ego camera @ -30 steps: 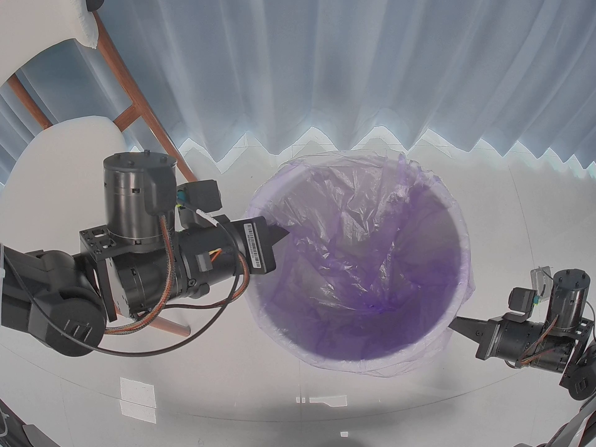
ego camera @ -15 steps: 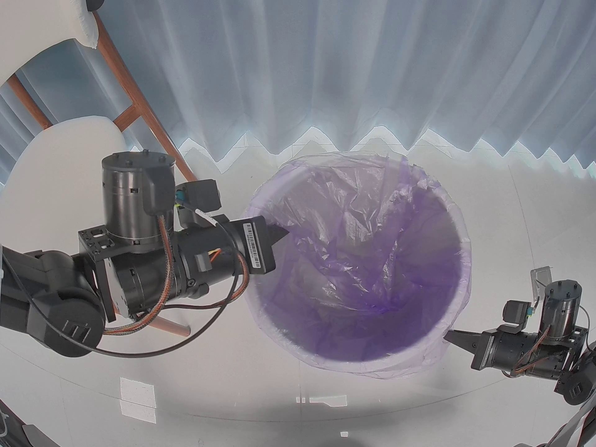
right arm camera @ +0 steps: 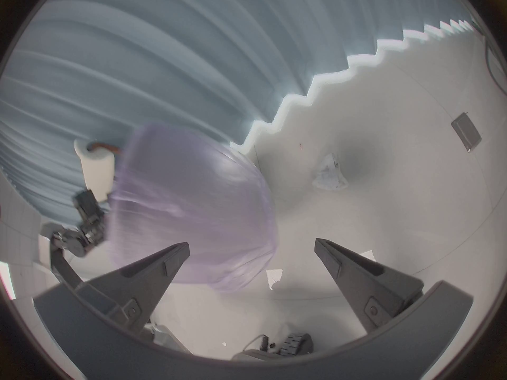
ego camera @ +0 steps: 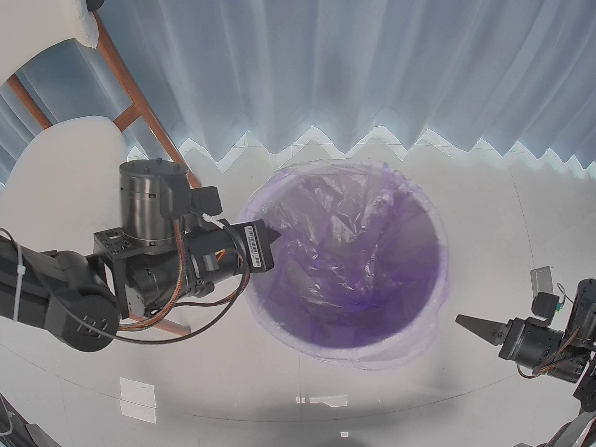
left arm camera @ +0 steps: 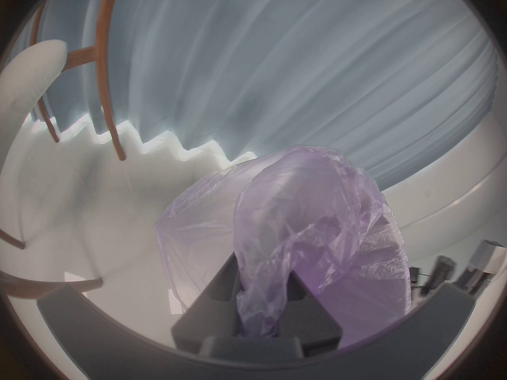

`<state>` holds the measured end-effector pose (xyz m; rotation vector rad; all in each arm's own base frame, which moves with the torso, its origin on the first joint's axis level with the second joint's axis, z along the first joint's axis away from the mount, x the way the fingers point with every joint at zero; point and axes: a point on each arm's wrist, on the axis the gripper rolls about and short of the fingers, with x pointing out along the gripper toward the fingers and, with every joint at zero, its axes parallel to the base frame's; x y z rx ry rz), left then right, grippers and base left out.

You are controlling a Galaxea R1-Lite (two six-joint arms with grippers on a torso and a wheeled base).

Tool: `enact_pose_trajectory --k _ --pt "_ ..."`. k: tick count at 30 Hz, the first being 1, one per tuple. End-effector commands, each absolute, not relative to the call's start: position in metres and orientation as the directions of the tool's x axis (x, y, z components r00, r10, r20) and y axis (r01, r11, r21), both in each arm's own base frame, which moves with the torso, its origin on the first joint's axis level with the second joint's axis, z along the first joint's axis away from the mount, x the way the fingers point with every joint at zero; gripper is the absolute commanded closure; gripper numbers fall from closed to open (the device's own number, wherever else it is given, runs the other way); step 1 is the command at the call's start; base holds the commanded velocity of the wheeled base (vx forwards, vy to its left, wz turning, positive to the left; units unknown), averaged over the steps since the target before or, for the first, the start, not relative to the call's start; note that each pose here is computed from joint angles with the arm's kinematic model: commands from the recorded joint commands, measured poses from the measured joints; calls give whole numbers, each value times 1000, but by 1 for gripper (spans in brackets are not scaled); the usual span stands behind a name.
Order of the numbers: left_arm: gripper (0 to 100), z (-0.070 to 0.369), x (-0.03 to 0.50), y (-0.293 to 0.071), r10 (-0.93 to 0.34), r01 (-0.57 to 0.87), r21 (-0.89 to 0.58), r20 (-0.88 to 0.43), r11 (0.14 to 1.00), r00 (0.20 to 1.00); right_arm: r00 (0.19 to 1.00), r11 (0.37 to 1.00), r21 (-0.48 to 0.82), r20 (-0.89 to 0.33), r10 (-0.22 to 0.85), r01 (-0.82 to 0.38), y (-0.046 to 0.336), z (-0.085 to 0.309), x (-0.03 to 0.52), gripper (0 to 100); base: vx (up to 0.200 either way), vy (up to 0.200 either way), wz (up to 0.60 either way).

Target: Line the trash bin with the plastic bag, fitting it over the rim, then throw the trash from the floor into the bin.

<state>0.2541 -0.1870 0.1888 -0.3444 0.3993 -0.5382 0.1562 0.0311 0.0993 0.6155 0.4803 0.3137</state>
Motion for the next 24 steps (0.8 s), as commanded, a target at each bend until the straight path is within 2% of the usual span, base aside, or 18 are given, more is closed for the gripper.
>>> enact_pose_trajectory --k 1,14,17,21,24 --pt "100 145 300 -188 -404 262 -375 -376 889 834 918 744 647 -173 358 -169 20 125 127 0 0 0 0" --pt "100 80 350 -217 -262 43 -438 -453 898 852 960 779 625 -187 209 -47 10 127 89 0 0 0 0" --pt "100 72 370 -233 -238 -24 -527 -424 850 874 976 783 622 -151 158 -31 8 130 82 0 0 0 0" --pt "100 56 385 -241 -182 -82 -540 -418 838 890 983 788 615 -130 132 -25 7 131 78 0 0 0 0" --pt "100 52 384 -249 -192 -87 -565 -416 820 889 984 789 614 -127 128 -23 7 131 74 0 0 0 0"
